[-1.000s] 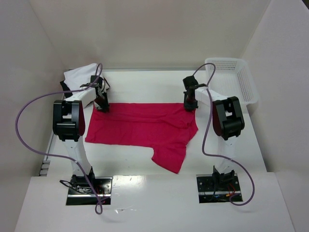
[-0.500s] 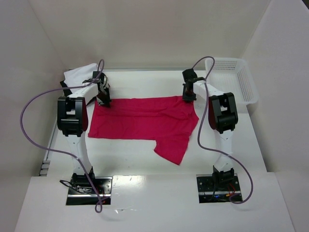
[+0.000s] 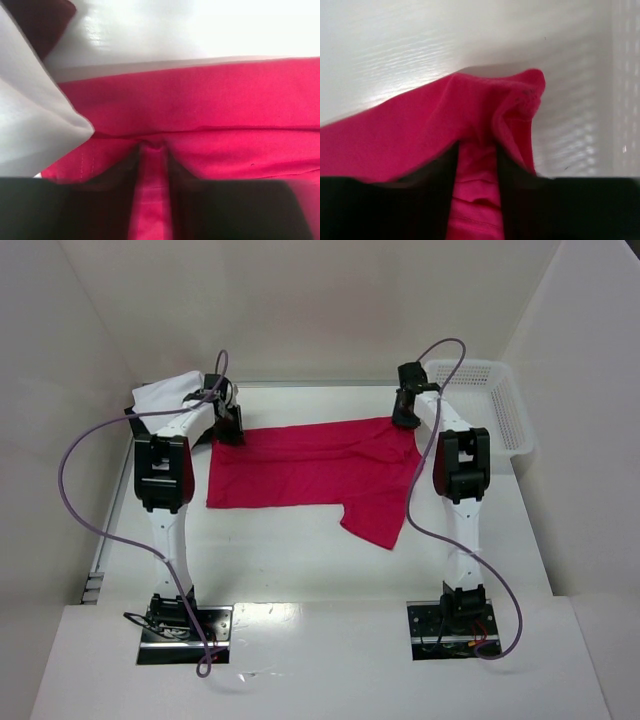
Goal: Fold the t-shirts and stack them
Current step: Fold the flattened tshirt in 1/3 of the way, then grap the side of the flattened tshirt closest away from the robot with both arms
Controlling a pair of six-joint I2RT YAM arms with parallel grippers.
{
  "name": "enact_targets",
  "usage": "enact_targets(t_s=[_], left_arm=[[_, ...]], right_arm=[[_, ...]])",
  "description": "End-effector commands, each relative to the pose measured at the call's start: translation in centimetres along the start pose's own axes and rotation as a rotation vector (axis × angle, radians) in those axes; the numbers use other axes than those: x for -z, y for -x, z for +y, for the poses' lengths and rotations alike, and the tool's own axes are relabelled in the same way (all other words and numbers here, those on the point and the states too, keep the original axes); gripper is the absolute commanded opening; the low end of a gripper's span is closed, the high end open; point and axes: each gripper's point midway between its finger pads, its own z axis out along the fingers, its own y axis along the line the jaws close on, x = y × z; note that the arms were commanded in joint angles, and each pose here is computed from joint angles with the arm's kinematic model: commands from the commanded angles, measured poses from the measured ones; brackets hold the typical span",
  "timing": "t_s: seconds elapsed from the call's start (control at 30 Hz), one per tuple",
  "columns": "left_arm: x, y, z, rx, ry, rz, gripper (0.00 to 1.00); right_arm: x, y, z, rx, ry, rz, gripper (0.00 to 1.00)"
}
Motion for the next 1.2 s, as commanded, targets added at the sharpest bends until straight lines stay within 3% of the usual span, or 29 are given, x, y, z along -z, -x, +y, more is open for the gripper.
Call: enact_targets(t_s=[0.0,0.1,0.13,0.27,0.33,0.37,0.6,0.77,1.0,1.17], left_arm=[[0.9,2.4,0.0,0.024,-0.011,-0.053,0.42],[2.9,4.0,-0.7,0.008,-0.031,-0.103,0.57],[4.1,4.6,-1.2,0.003,-0.049,-0.126,0.69],[6.9,5.2,-1.9,-0.015,-0.071,-0.17,0.75],[6.9,3.3,-1.5,-0.01,-0.064,-0.139,0.76],[8.2,3.1,-1.6,-0.012,-0.066,-0.151,0.76],[11.2,-4.0,-0.8,0.044,-0.065,-0.083,0.83],[11.6,-9.5,1.4,0.139,0.037,-0.001,0.83],[12.1,-12.5,2.1,0.355,-0.002,-0.006,0.83],[12.0,-12.6,3.5,0.395,0.06,-0.031,0.83]], right_arm=[[2.1,3.7,1.7,0.016,0.088,-0.088,0.49],[4.1,4.6,2.5,0.013,0.143,-0.113,0.73],[5.4,5.2,2.8,0.011,0.172,-0.132,0.83],[7.6,4.5,2.9,0.004,0.217,-0.129,0.91],[10.4,5.1,3.2,-0.008,0.263,-0.164,0.93],[10.2,3.4,2.7,-0.016,0.254,-0.132,0.95],[17.0,-0.3,1.6,-0.089,0.34,-0.147,0.98],[18.8,-7.8,-0.3,-0.146,0.329,0.002,0.95],[20.8,-18.7,-1.4,-0.195,0.275,0.258,0.95],[23.4,-23.2,0.2,-0.169,0.288,0.31,0.95]])
